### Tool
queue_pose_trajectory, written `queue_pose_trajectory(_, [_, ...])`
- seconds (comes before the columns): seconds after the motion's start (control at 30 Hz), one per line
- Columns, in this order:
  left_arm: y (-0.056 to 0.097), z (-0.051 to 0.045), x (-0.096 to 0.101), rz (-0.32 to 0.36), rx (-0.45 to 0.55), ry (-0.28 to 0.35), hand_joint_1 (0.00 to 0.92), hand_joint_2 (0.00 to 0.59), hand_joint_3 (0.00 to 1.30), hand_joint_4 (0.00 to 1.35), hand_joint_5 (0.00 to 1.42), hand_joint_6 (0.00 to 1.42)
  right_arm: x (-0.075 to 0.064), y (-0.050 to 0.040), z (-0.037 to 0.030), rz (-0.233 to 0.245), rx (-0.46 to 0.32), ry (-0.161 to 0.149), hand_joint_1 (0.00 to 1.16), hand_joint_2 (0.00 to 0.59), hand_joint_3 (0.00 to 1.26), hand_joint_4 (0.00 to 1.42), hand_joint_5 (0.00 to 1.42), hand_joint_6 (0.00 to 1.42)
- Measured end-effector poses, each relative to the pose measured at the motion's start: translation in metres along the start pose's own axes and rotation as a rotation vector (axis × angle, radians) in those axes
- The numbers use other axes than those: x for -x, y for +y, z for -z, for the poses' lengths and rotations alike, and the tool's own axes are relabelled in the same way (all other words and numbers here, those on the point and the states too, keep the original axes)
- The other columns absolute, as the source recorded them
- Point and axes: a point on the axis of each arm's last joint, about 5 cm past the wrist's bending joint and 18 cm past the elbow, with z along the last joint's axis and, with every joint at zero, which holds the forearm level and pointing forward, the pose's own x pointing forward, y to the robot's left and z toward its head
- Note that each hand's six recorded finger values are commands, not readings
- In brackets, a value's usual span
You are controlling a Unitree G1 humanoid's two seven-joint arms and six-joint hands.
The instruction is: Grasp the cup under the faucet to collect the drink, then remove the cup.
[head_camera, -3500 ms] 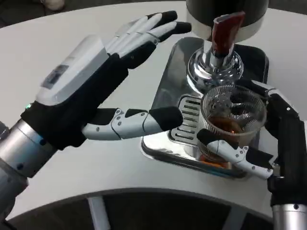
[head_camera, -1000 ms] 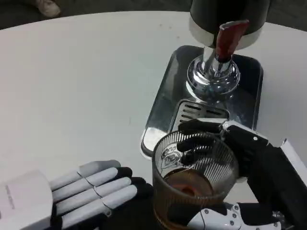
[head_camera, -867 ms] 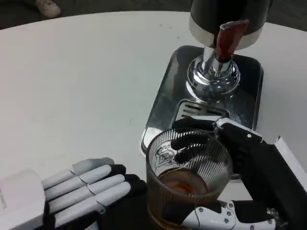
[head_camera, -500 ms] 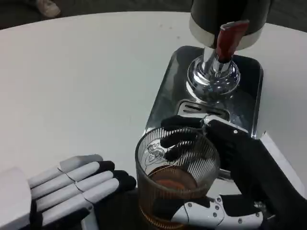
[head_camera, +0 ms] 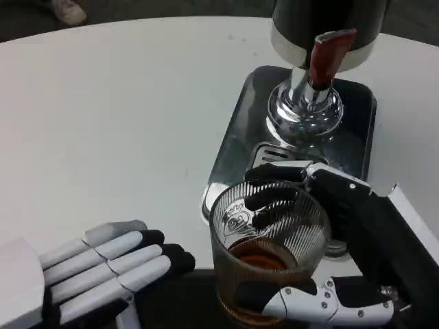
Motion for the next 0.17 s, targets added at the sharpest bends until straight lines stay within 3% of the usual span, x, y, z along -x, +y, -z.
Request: queue_pose_trajectory(0.17, [0.0002,-0.0007,0.0,0.002,-0.001,-0.001,0.0,0.09,0.0,0.0,0.0,0.0,0.0013,0.0001,-0.0003,-0.001,-0.003,0.004,0.93,0.153,0.77,0.82,0.95,0.85])
